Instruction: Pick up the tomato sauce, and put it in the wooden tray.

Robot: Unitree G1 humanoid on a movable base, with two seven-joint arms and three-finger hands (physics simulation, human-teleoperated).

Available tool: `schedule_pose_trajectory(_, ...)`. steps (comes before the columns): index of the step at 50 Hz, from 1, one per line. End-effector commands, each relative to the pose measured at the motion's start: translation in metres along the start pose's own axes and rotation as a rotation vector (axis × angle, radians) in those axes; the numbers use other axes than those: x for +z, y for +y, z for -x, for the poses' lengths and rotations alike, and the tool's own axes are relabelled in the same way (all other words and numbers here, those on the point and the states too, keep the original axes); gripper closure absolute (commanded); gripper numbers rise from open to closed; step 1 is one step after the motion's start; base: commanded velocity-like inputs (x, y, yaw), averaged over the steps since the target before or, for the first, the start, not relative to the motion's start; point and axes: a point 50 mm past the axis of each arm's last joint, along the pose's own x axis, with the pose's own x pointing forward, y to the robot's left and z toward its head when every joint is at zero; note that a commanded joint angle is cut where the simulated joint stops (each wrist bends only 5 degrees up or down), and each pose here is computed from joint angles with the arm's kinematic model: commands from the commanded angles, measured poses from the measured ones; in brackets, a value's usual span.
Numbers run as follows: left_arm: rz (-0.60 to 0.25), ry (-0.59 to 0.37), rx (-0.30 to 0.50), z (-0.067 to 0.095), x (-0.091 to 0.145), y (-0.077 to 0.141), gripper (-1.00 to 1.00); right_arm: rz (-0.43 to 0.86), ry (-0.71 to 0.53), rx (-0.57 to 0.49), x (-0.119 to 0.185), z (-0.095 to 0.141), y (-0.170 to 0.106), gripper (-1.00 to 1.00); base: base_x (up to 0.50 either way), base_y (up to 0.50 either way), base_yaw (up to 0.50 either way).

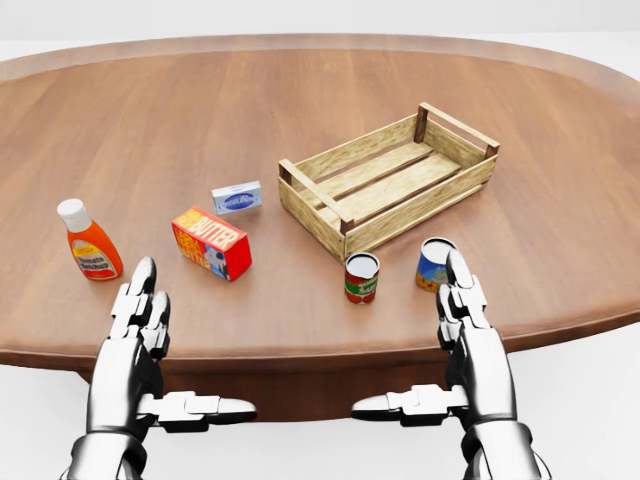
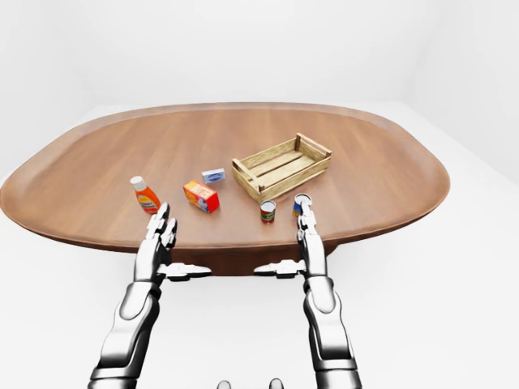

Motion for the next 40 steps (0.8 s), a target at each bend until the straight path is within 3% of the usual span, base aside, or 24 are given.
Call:
schedule_pose_trajectory(1, 0.023, 0.006, -0.01, 0.0, -0.002, 0.008, -1.0, 0.0, 0.011, 0.011, 0.0, -0.001, -0.008, -1.0, 0.0, 0.0, 0.0)
schedule_pose_trajectory(8, 0.04, 0.002, 0.001, 0.003, 0.0, 0.014, -1.0, 0.005, 0.019, 0.002, 0.001, -0.004, -0.011, -1.0, 0.0, 0.0, 0.0)
schedule_pose_trajectory(11, 0.025, -0.035, 0.033, 0.016, 0.015, 0.02, -1.0, 0.01, -0.029, -0.029, 0.019, 0.002, -0.018, -1.0, 0.0, 0.0, 0.0)
schedule_pose_trajectory(13, 0.02, -0.115, 0.087, 0.037, 0.039, 0.03, -1.0, -0.014, -0.192, -0.076, 0.056, 0.01, -0.03, -1.0, 0.0, 0.0, 0.0)
schedule_pose_trajectory(16, 0.035, -0.323, 0.175, 0.095, 0.091, 0.052, -0.99, -0.104, -0.499, -0.185, 0.122, 0.034, -0.061, -1.0, 0.0, 0.0, 0.0)
schedule_pose_trajectory(17, 0.032, -0.386, 0.266, 0.137, 0.113, 0.066, -1.0, -0.146, -0.661, -0.234, 0.152, 0.055, -0.08, -1.0, 0.0, 0.0, 0.0)
schedule_pose_trajectory(18, 0.031, -0.421, 0.298, 0.155, 0.122, 0.07, -0.99, -0.169, -0.72, -0.25, 0.162, 0.065, -0.087, -1.0, 0.0, 0.0, 0.0)
schedule_pose_trajectory(19, 0.02, -0.446, 0.302, 0.157, 0.125, 0.071, -0.99, -0.173, -0.722, -0.25, 0.163, 0.065, -0.088, -1.0, 0.0, 0.0, 0.0)
schedule_pose_trajectory(20, 0.038, -0.442, 0.32, 0.178, 0.125, 0.077, -1.0, -0.176, -0.774, -0.271, 0.172, 0.076, -0.094, -1.0, 0.0, 0.0, 0.0)
schedule_pose_trajectory(21, 0.025, -0.451, 0.335, 0.185, 0.126, 0.079, -0.99, -0.177, -0.782, -0.279, 0.173, 0.079, -0.096, -1.0, 0.0, 0.0, 0.0)
schedule_pose_trajectory(24, 0.039, -0.46, 0.332, 0.189, 0.126, 0.081, -0.99, -0.18, -0.768, -0.263, 0.171, 0.078, -0.094, -1.0, 0.0, 0.0, 0.0)
schedule_pose_trajectory(40, 0.031, -0.449, 0.289, 0.169, 0.124, 0.071, -1.0, -0.152, -0.722, -0.223, 0.163, 0.074, -0.085, -1.0, 0.0, 0.0, 0.0)
